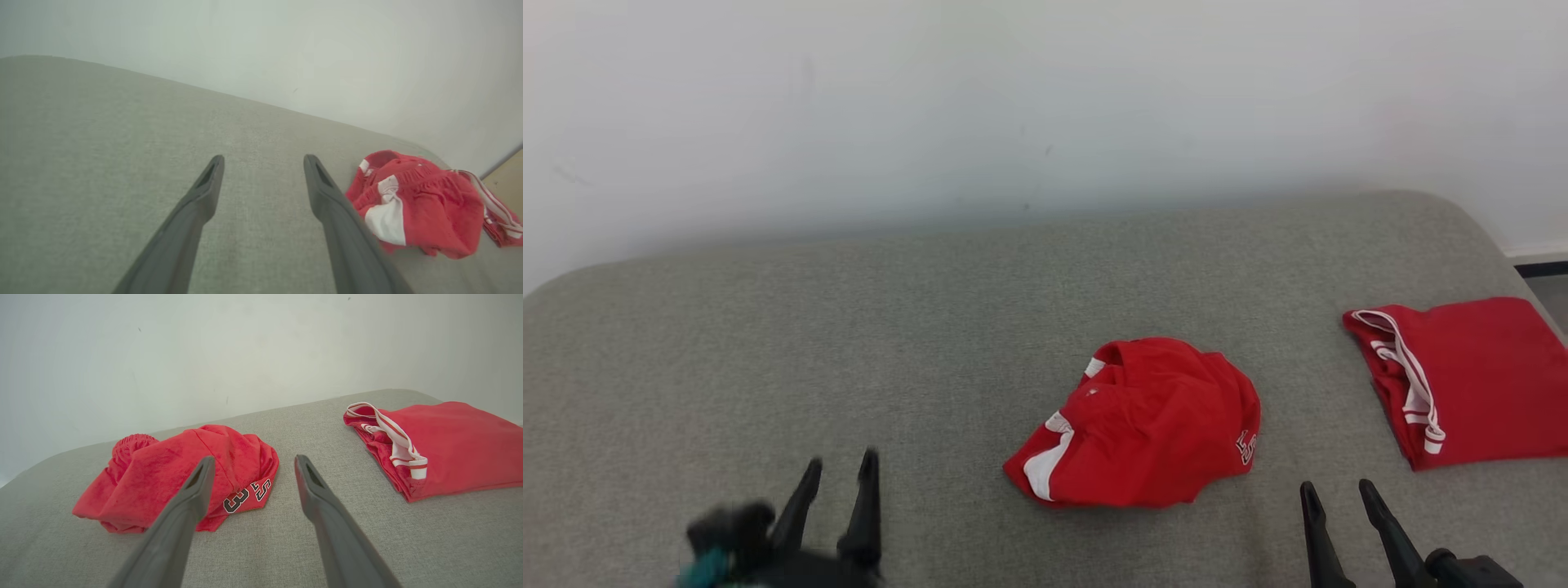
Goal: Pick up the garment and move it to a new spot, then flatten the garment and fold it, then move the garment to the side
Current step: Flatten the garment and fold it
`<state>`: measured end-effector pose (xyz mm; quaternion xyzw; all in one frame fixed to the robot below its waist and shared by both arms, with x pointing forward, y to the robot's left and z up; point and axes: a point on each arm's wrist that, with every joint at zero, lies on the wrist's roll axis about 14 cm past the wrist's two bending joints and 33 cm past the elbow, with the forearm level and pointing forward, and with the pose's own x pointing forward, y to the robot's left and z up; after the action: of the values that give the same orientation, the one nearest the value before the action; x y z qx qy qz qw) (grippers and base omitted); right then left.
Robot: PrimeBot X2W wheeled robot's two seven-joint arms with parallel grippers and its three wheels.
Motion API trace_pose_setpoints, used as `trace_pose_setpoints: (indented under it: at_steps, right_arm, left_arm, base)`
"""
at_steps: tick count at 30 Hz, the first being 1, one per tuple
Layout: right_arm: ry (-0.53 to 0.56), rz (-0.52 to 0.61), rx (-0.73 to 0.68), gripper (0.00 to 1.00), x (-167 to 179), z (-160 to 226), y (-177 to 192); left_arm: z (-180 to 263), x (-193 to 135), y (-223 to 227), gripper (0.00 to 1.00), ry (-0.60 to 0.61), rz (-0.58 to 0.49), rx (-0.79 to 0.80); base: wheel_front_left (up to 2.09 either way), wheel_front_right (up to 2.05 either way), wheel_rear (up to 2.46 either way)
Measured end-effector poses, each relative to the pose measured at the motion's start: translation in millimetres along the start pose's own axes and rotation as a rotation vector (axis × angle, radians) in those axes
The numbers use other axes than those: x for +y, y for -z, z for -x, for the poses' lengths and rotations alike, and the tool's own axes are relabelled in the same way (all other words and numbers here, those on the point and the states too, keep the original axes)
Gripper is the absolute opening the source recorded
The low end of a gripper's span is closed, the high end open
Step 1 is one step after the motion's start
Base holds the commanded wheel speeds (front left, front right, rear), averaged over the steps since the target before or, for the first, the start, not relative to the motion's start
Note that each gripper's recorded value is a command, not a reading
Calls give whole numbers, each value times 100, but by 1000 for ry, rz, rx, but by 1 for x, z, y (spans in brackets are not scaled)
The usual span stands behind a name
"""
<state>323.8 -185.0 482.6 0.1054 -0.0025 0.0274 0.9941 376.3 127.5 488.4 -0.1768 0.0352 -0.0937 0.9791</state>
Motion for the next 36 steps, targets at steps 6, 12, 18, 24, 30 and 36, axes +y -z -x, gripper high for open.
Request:
trace_pose_setpoints:
  at_steps: [6, 12, 18, 24, 30, 36]
  right_arm:
    - [27, -8, -2, 100, -6, 2, 0]
    - [61, -9, -11, 100, -14, 3, -4]
    - [126, -22, -21, 100, -28, 9, -5]
    - [200, -34, -13, 100, -44, 20, -2]
    - [290, -37, 7, 100, -64, 36, 3]
    - [338, -30, 12, 100, -73, 43, 3]
  left_arm:
    - [-73, -45, -15, 100, 102, 124, 193]
    - [-109, -101, 5, 100, 147, 254, 479]
    - [-128, -155, 26, 100, 212, 191, 618]
    - [-135, -175, 60, 100, 221, 125, 717]
    - [-146, -185, 93, 100, 226, 79, 786]
    - [-151, -192, 117, 100, 242, 73, 836]
  base:
    - [0, 0, 0]
    - [0, 0, 0]
    - [0, 0, 0]
    - [0, 0, 0]
    - [0, 0, 0]
    - [0, 0, 0]
